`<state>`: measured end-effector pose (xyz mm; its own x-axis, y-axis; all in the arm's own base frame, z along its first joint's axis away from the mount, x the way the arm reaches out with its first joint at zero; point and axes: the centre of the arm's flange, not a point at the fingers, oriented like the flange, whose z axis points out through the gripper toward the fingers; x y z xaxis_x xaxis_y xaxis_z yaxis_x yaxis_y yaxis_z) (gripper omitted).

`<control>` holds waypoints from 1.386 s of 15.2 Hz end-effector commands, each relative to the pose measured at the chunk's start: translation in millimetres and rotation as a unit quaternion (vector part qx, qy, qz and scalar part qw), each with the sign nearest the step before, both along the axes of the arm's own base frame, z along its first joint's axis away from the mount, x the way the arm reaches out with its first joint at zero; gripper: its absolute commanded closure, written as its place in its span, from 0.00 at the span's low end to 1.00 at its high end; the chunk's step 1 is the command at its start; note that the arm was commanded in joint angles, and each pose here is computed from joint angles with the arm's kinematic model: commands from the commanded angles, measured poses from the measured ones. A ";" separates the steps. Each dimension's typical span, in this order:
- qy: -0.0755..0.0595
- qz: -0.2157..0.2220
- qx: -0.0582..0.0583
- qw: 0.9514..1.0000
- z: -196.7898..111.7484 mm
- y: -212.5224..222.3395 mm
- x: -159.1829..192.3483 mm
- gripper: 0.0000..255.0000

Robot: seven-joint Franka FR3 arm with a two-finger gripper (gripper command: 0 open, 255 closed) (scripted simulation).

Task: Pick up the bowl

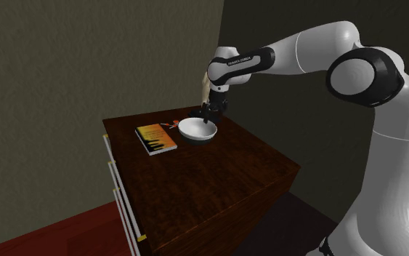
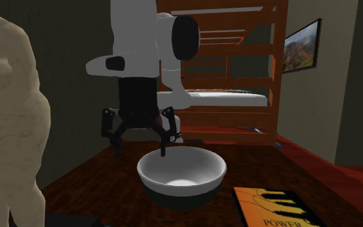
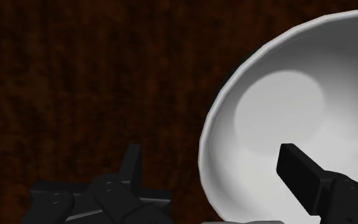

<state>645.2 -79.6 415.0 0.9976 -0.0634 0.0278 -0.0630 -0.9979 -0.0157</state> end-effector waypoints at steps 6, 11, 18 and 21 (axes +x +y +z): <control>0.000 0.000 0.000 1.000 -2.6 -0.1 -0.3 1.00; 0.000 0.000 0.000 1.000 -2.9 -0.3 -0.2 1.00; 0.000 0.000 0.000 1.000 34.1 -0.3 -0.2 1.00; 0.000 0.000 0.000 1.000 49.9 -0.3 -0.2 1.00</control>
